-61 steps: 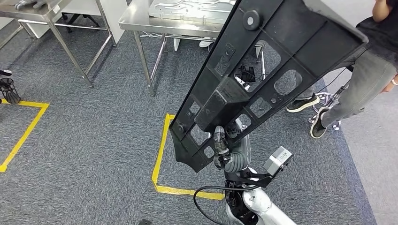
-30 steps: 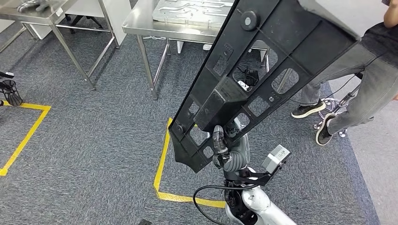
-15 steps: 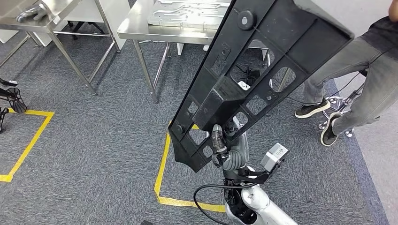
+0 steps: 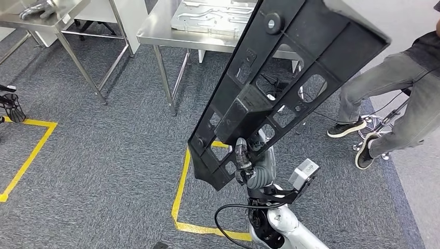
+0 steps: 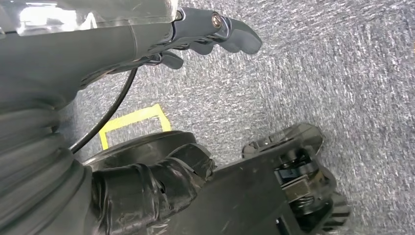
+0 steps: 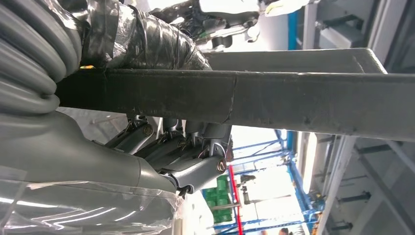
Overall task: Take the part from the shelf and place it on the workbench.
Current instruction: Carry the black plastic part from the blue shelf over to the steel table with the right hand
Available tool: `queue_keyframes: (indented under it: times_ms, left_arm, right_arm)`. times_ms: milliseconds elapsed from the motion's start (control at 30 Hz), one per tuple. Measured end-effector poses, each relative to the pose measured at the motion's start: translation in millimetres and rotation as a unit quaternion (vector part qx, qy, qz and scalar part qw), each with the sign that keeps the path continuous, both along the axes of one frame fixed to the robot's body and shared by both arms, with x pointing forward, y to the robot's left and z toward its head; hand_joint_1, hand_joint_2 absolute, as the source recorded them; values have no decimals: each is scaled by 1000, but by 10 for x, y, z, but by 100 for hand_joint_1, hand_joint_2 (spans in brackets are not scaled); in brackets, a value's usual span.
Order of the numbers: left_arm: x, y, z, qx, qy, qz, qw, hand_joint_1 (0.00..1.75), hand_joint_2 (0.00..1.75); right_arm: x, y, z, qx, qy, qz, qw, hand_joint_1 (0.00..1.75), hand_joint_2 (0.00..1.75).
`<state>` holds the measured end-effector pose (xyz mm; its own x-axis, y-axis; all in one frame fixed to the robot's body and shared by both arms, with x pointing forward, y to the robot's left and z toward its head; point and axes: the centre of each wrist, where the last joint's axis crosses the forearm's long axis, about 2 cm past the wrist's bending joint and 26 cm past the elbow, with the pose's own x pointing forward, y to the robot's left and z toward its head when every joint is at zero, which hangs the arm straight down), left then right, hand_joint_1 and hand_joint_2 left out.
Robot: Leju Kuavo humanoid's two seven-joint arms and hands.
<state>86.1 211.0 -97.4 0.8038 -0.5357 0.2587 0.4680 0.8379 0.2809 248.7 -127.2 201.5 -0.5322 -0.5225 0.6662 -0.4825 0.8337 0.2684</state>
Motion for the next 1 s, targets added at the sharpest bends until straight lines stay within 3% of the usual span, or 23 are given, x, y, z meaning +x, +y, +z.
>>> queue_keyframes:
  times_ms: [1000]
  left_arm:
    - [4,-3,1,-3,-2,1,1000,0,175]
  right_arm:
    - [7,-10,-26,8,6,-15,1000,175,175]
